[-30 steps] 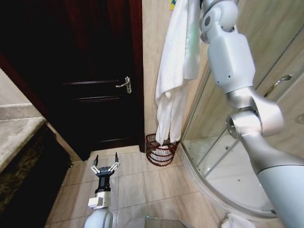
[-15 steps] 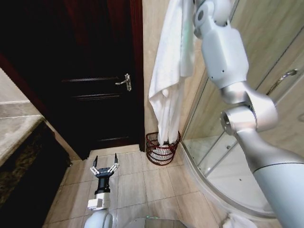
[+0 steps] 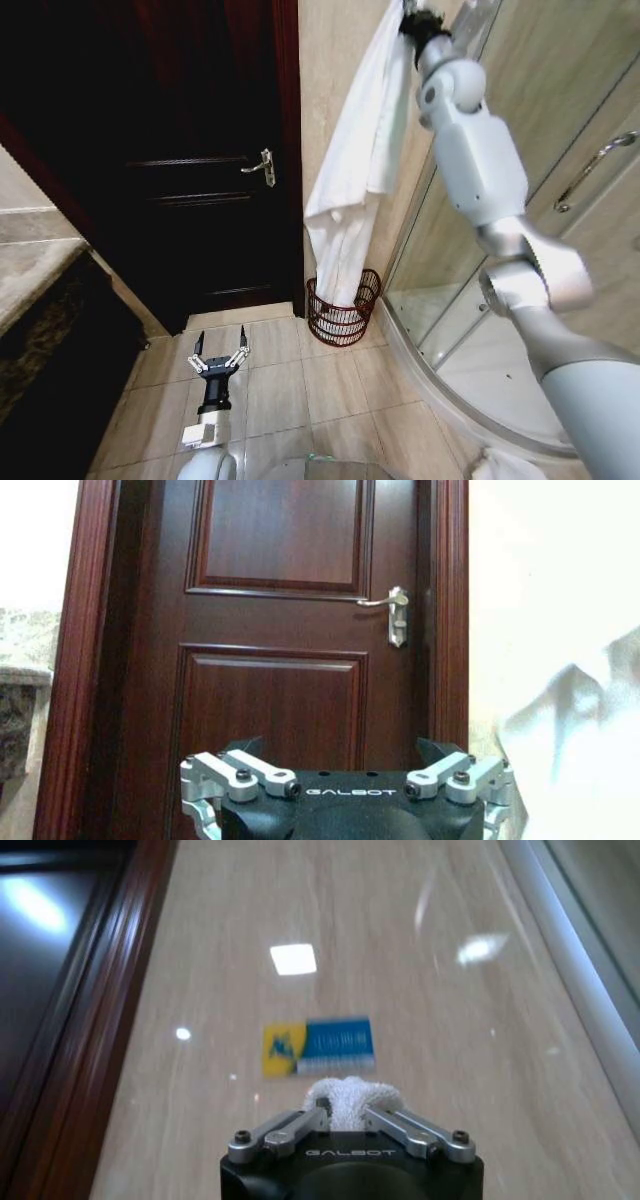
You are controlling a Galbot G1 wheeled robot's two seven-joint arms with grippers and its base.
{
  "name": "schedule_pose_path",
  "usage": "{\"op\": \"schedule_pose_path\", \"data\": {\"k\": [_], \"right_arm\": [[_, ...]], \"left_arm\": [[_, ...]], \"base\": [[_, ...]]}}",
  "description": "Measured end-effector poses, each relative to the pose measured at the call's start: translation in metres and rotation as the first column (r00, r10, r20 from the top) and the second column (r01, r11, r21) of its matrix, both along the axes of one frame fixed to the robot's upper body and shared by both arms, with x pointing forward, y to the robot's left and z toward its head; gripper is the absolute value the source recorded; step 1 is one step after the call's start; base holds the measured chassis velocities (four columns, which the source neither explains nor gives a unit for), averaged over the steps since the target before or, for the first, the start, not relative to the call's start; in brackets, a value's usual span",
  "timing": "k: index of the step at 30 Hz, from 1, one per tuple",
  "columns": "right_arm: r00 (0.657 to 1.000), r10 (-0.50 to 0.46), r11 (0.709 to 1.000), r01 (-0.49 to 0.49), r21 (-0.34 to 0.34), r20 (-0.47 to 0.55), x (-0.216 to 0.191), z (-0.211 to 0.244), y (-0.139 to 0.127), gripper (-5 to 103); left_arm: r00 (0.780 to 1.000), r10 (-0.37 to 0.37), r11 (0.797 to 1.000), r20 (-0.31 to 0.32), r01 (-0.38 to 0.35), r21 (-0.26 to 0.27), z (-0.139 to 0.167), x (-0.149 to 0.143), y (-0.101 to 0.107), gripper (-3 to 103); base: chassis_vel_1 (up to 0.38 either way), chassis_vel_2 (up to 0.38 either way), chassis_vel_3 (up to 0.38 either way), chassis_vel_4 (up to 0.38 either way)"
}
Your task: Discard the used towel into the hamper.
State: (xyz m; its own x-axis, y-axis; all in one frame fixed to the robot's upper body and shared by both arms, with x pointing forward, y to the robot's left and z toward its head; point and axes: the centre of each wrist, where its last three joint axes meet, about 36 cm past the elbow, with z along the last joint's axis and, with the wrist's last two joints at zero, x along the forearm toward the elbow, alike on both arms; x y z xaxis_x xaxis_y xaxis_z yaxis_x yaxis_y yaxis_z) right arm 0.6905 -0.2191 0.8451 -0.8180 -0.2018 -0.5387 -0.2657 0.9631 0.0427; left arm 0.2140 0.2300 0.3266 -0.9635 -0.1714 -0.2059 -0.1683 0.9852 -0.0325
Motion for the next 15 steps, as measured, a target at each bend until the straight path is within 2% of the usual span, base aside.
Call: {"op": "schedule_pose_path", "data": {"k": [5, 15], "right_arm": [[0.998, 0.019, 1.000, -0.019, 0.006, -0.058, -0.002, -0.049, 0.003, 1], [0.993, 0.037, 0.999, -0.033, 0.038, -0.110, 0.000, -0.097, 0.011, 1]], "left_arm": [[1.000, -0.013, 1.000, 0.000, 0.013, 0.000, 0.000, 0.000, -0.004, 100], [1.000, -0.027, 1.000, -0.007, 0.027, -0.003, -0.001, -0.001, -0.010, 100]], "base": [[0.000, 0.000, 0.000, 0.000], [0.000, 0.000, 0.000, 0.000]]}}
